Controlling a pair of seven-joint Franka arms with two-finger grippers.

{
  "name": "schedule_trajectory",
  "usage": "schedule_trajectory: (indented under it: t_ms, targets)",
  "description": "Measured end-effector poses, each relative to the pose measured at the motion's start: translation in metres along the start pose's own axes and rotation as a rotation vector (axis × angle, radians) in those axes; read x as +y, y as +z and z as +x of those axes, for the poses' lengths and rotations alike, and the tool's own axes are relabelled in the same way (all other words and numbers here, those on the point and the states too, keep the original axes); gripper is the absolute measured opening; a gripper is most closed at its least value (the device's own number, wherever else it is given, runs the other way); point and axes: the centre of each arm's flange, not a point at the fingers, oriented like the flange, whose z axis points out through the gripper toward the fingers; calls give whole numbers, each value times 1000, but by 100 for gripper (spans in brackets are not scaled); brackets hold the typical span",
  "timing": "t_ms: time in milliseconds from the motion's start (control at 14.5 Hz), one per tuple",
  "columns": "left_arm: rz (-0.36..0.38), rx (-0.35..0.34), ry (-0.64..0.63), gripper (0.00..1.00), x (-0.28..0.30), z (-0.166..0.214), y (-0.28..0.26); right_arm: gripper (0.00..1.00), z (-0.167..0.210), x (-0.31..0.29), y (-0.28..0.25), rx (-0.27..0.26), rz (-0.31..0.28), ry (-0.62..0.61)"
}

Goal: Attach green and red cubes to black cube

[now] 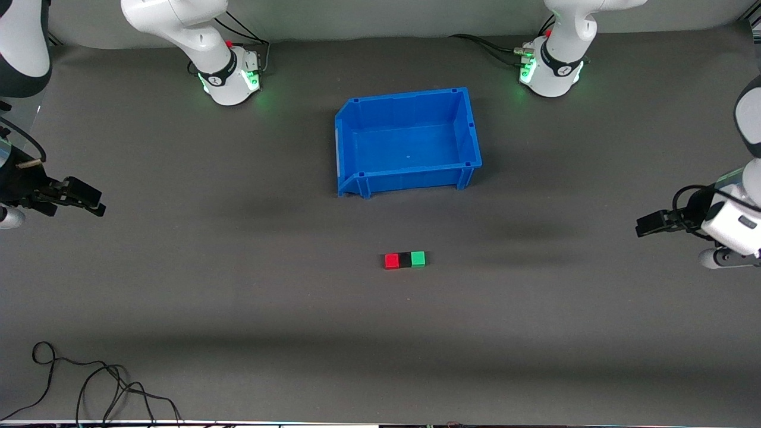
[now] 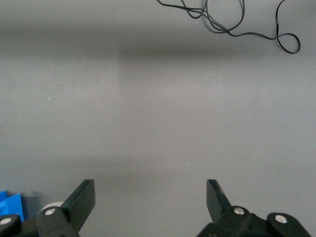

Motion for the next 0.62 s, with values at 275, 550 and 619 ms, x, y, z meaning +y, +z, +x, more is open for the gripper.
schedule_trajectory:
  t_ms: [275, 550, 619]
  targets:
    - [16, 40, 17, 100, -3, -10, -27, 100, -5, -9, -7, -8, 8, -26]
    - [17, 36, 21, 100, -3, -10, -25, 100, -14, -15, -12, -37, 9, -37]
    - [17, 36, 21, 100, -3, -10, -26, 100, -15, -15, -12, -48, 10, -37]
